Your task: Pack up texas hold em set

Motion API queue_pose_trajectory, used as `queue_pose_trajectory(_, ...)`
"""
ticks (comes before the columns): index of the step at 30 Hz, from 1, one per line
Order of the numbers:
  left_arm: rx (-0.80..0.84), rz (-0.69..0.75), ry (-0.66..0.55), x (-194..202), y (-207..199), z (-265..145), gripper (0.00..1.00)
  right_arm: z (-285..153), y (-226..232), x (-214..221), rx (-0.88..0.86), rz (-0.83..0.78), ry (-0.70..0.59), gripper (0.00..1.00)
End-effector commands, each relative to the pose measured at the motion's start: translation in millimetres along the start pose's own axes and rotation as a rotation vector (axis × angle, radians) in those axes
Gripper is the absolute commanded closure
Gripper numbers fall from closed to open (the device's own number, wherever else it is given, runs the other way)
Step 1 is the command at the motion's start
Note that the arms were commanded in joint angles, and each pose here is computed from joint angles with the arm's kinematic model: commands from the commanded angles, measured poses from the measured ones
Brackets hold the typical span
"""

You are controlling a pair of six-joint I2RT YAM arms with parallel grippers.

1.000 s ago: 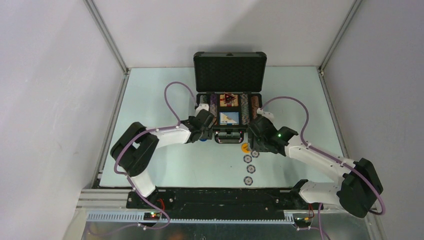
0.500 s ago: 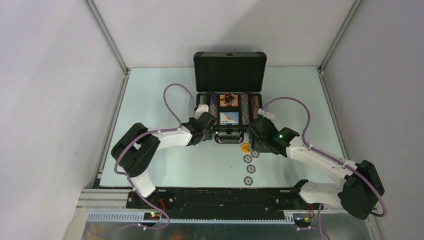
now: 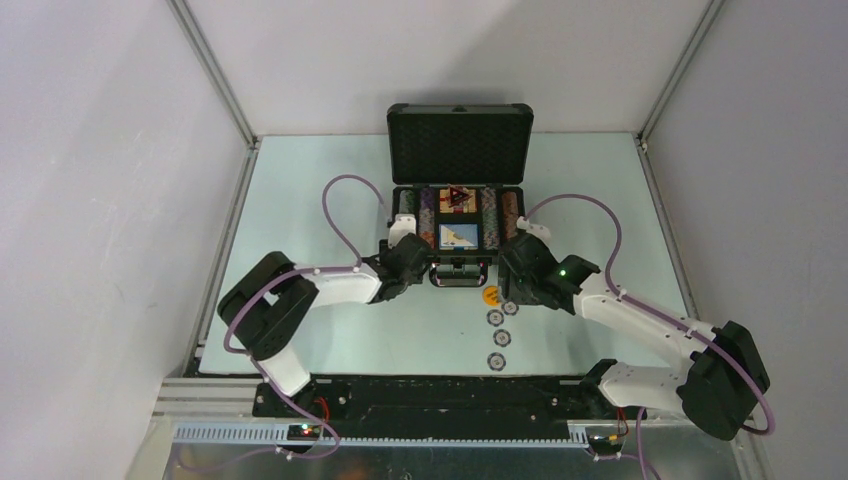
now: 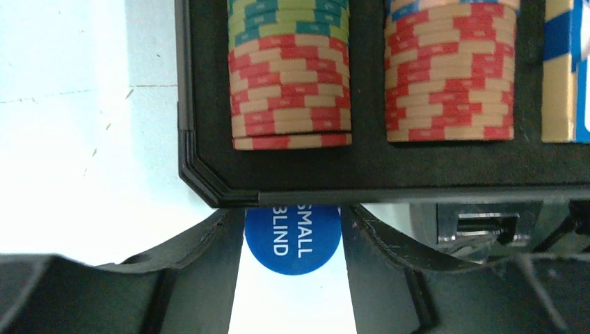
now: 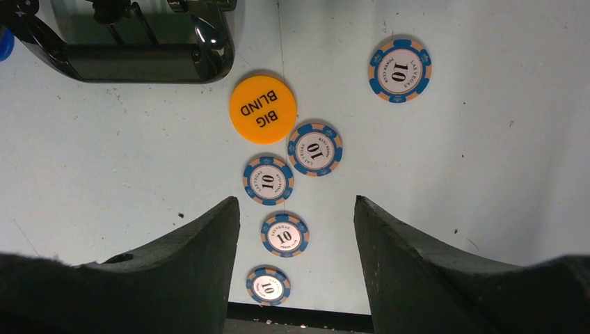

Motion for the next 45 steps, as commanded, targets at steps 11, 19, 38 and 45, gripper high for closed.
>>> queue_pose_trajectory(11,-0.019,0.116,0.356,82.0,50.0,-33.9,0.43,-3.3,-0.3,-4.6,-0.004,0.019,-0.031,0.35)
queue_pose_trajectory(19,-0.047,0.145,0.35,78.8,62.1,-48.9,0.42,-4.0,-0.7,-4.4,-0.001,0.022,-0.032,0.35)
queue_pose_trajectory(38,-0.038,0.128,0.206,27.7,12.9,-33.8,0.09,-9.0,-1.4,-1.2,0.006,0.019,-0.031,0.34)
queue_pose_trajectory(45,-0.075,0.103,0.216,20.0,12.3,-7.1,0.09,-9.9,-2.4,1.1,0.003,0.021,-0.031,0.34)
Point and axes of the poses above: each gripper's point midway between its finger pads, its own z axis out along the fingers, its own y axis along the line the jaws close on, x = y × z, the point moved 7 cm from there along -z, back along the fingers, and after that the axes turned 13 degrees about -z, right-handed, at the moved point
